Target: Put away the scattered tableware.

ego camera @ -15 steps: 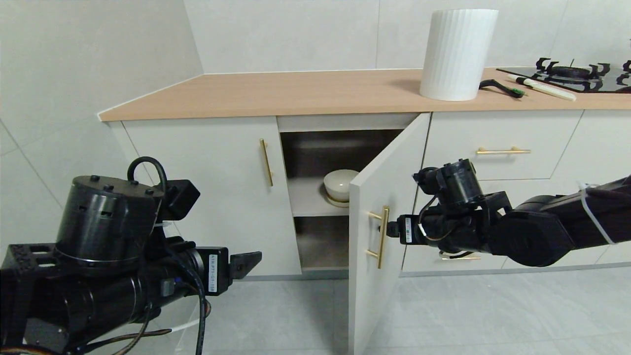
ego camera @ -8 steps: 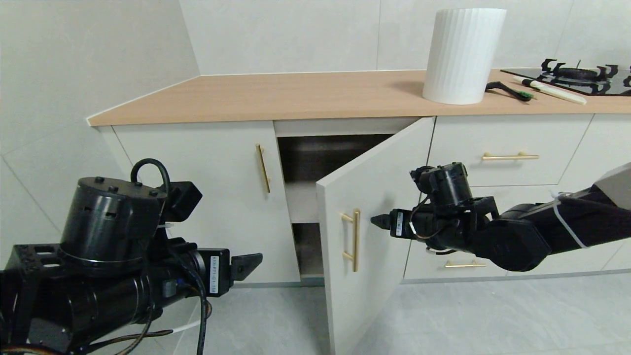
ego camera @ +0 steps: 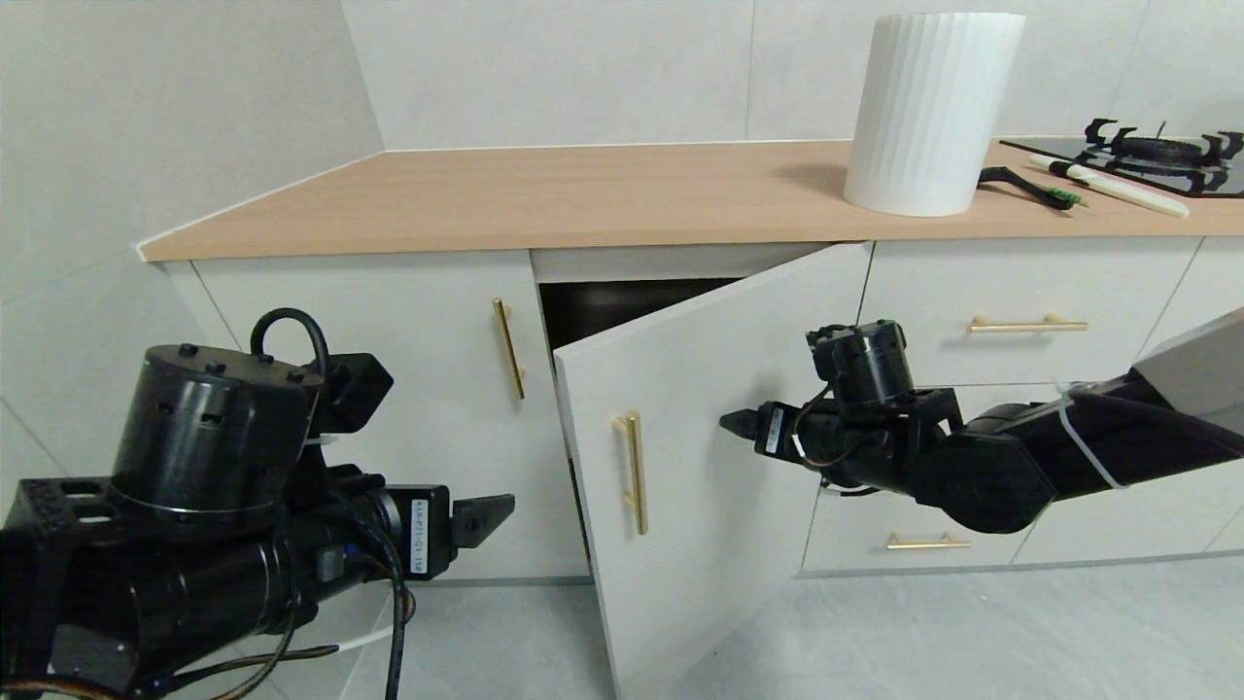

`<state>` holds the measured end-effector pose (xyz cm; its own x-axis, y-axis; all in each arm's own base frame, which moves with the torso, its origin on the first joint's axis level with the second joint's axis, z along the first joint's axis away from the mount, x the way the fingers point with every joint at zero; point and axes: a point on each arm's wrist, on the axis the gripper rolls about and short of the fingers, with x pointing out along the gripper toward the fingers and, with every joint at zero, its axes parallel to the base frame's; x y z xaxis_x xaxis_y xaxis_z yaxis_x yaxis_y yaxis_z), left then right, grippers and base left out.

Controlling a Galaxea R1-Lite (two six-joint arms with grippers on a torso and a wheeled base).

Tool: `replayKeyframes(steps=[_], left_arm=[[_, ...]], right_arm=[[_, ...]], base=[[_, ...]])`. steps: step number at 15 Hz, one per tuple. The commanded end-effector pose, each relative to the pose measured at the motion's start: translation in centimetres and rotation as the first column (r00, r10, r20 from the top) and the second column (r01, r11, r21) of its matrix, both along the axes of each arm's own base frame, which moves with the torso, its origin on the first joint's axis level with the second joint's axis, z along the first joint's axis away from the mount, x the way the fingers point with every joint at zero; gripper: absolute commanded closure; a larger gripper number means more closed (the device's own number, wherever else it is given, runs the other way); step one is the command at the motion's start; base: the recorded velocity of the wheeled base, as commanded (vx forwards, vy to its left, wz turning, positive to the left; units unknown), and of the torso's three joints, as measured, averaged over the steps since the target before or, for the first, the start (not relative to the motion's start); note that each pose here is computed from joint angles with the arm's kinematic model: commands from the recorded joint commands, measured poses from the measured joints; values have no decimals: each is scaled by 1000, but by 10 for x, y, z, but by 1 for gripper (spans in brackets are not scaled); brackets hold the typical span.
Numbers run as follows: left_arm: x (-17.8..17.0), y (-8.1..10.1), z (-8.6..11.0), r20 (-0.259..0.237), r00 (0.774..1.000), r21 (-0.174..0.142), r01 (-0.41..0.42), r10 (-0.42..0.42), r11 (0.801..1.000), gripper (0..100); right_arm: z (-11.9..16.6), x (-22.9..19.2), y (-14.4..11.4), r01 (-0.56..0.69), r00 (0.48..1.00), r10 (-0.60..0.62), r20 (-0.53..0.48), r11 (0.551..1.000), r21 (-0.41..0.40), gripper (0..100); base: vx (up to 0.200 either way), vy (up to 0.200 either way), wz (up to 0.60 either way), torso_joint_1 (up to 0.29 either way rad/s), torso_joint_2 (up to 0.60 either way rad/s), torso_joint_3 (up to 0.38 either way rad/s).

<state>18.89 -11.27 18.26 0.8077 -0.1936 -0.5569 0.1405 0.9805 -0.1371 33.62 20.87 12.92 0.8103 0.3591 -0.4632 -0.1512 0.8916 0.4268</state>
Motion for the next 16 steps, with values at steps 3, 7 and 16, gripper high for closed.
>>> replayKeyframes(steps=[3, 7, 16], left_arm=[[0, 0, 0, 1, 1000, -1, 0, 0, 1000, 0], [0, 0, 0, 0, 1000, -1, -1, 1, 1000, 0], [0, 0, -1, -4, 1000, 1, -1, 1, 1000, 0]], right_arm=[[-11, 20, 12, 49, 999, -49, -7, 995, 83, 0], [-23, 44, 19, 142, 990, -141, -15, 980, 138, 0], [-35, 87, 9, 309, 948, -318, 18, 933, 185, 0]], base=[[0, 0, 0, 0, 0, 0], [0, 0, 0, 0, 0, 0], [0, 0, 0, 0, 0, 0]])
